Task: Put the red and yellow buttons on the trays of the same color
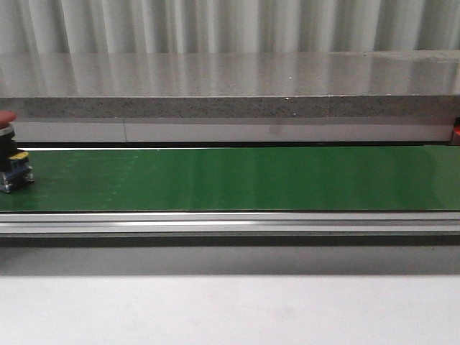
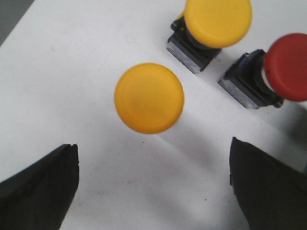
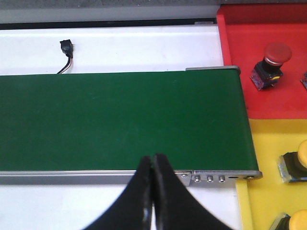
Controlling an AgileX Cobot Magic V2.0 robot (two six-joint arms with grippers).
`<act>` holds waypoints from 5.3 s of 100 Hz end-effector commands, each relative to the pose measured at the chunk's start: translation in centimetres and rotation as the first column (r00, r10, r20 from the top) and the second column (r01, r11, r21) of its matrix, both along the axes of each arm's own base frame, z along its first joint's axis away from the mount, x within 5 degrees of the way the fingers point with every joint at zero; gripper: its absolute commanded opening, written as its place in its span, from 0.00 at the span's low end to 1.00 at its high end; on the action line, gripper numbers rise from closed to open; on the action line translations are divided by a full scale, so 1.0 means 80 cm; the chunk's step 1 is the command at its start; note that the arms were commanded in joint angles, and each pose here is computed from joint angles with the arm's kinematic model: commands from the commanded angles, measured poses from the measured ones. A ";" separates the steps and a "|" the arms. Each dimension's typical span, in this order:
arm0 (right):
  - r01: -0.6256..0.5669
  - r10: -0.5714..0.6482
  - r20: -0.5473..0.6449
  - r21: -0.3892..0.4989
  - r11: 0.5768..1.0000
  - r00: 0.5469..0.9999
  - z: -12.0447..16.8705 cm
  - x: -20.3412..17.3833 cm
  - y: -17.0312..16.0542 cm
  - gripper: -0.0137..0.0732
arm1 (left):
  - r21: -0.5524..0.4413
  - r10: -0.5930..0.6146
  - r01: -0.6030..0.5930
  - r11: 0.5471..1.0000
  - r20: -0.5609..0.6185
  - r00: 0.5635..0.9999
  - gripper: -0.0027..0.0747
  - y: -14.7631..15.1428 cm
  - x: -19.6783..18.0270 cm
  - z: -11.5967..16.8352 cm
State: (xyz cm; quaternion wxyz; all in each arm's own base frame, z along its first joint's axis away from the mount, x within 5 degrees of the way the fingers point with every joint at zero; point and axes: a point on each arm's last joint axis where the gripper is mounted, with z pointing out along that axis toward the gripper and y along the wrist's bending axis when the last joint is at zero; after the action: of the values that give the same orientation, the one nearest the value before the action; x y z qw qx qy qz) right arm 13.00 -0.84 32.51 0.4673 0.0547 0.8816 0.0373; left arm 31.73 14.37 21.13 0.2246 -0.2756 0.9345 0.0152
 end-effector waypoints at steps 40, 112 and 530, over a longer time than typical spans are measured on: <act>0.007 -0.006 0.088 -0.015 1.000 0.996 0.016 0.003 -0.001 0.08 | 0.029 0.020 -0.022 0.999 0.077 0.997 0.82 0.029 0.045 0.003; 0.007 -0.006 0.088 -0.015 1.000 0.996 0.016 0.003 -0.001 0.08 | 0.075 0.011 -0.025 0.997 0.190 0.982 0.01 0.016 0.021 0.078; -0.006 0.007 0.038 -0.008 1.000 0.999 0.012 0.000 0.001 0.62 | 0.366 -0.537 0.395 0.843 0.630 0.562 0.01 -0.196 -0.267 0.144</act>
State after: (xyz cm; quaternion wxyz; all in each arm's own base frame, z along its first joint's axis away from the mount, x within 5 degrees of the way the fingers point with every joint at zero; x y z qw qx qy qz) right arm 12.86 -0.77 32.32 0.4557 0.0532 0.8876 0.0399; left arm 10.17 -1.24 31.10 0.5457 0.0214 0.8356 -0.0585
